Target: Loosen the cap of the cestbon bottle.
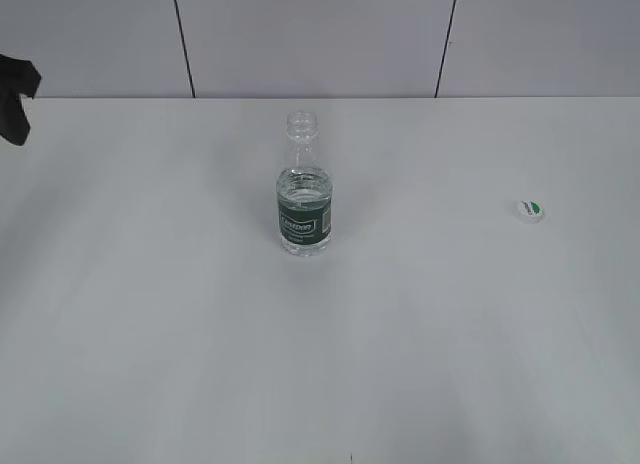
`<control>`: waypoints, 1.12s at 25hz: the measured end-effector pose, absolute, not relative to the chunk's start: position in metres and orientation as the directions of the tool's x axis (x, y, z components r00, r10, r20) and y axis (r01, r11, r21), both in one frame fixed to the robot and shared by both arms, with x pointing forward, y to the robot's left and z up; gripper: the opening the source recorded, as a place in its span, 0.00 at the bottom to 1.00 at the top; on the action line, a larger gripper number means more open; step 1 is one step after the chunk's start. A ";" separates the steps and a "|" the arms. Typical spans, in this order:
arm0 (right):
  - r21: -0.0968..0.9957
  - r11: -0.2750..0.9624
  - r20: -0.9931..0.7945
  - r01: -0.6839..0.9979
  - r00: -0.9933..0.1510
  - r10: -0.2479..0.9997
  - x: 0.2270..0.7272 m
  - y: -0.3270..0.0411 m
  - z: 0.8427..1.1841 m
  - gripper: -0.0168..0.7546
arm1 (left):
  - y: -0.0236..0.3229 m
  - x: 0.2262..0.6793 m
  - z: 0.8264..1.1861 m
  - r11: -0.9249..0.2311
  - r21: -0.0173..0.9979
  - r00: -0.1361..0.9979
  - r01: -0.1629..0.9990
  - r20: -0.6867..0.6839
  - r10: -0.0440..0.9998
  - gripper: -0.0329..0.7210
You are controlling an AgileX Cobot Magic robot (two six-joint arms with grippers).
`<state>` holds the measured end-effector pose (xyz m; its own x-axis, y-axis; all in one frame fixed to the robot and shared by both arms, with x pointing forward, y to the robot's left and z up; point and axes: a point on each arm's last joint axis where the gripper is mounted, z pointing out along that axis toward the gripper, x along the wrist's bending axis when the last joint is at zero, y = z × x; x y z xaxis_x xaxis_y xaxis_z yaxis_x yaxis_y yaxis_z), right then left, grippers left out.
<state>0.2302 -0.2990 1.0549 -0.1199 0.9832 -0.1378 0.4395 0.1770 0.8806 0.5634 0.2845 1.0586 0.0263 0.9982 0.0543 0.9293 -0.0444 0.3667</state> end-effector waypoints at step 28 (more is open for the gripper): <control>0.881 0.177 -0.138 0.439 -0.120 0.983 0.230 -0.299 1.055 0.60 | 0.303 0.346 1.108 -0.039 0.609 -0.003 0.792 0.068 0.998 0.63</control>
